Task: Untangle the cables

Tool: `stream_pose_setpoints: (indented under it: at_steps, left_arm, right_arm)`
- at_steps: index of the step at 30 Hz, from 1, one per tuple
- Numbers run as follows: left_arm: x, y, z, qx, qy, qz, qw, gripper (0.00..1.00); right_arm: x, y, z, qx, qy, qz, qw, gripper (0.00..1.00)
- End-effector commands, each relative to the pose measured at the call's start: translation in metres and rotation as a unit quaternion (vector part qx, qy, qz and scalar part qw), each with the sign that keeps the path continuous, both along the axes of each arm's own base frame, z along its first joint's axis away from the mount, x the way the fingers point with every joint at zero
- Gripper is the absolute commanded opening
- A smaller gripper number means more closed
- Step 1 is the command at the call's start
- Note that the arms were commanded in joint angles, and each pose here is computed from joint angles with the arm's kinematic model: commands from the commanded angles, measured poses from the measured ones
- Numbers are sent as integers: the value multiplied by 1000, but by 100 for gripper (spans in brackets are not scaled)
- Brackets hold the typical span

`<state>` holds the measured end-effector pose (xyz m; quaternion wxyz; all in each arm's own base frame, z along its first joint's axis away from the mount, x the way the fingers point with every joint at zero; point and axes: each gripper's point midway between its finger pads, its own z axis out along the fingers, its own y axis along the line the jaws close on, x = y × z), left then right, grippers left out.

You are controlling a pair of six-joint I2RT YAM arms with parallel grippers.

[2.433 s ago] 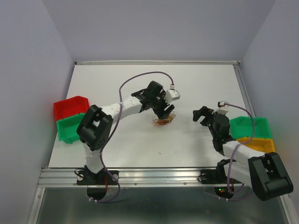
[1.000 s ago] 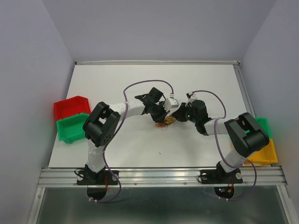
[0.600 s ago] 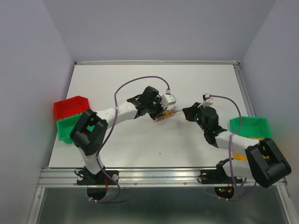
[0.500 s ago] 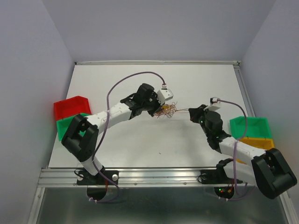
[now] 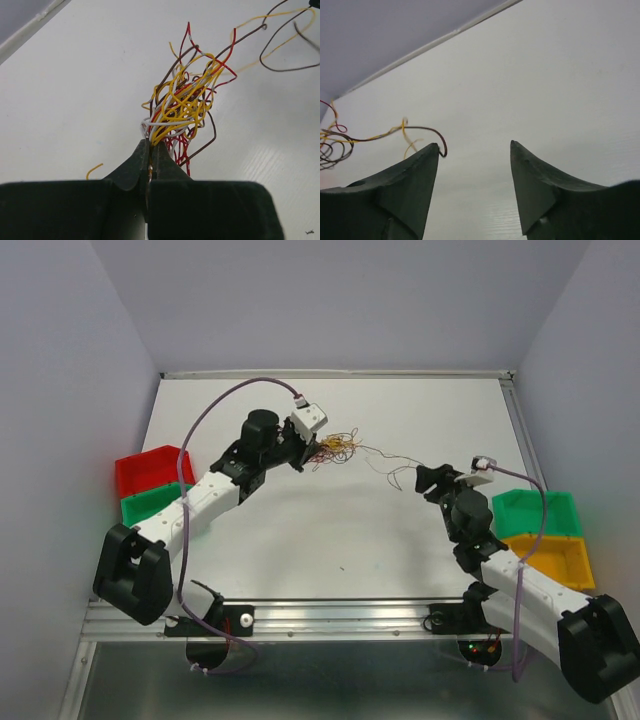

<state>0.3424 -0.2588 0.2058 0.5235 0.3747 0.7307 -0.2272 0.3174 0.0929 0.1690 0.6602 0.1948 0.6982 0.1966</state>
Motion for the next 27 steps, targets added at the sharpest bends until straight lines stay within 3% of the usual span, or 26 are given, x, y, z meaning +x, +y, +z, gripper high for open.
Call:
stream_pose_setpoints:
  at_steps: [1,4,5,9,17,21,24,25,27]
  left_arm:
    - [-12,-10,28,-25,-43,-70,996,0]
    - [-28,-29,12,-4,-26,-118,993,0]
    - [-35,-38,11,-1,-24,-133,991,0]
    - [-45,-51,-7,13,1,-160,987,0]
    - [-57,-62,-11,1,29,-203,979,0]
    - [-70,-67,-13,-5,46,-243,969,0]
    - [-79,-69,-11,-10,47,-270,962,2]
    - [-80,-69,-12,-9,45,-275,960,3]
    - [-85,-69,-16,-6,59,-282,958,5]
  right_arm:
    - [-7,24,-8,-67,-13,99,993,80]
    - [-25,70,4,-83,-77,240,964,84]
    - [-35,89,8,-86,-101,300,945,84]
    - [-55,125,9,-87,-129,412,898,85]
    - [-66,148,23,-48,-196,467,861,80]
    - [-53,157,21,-36,-190,459,867,73]
    - [-46,156,23,-25,-202,431,879,59]
    - [-50,153,39,-19,-239,423,874,57]
    - [-61,150,41,-3,-249,427,869,57]
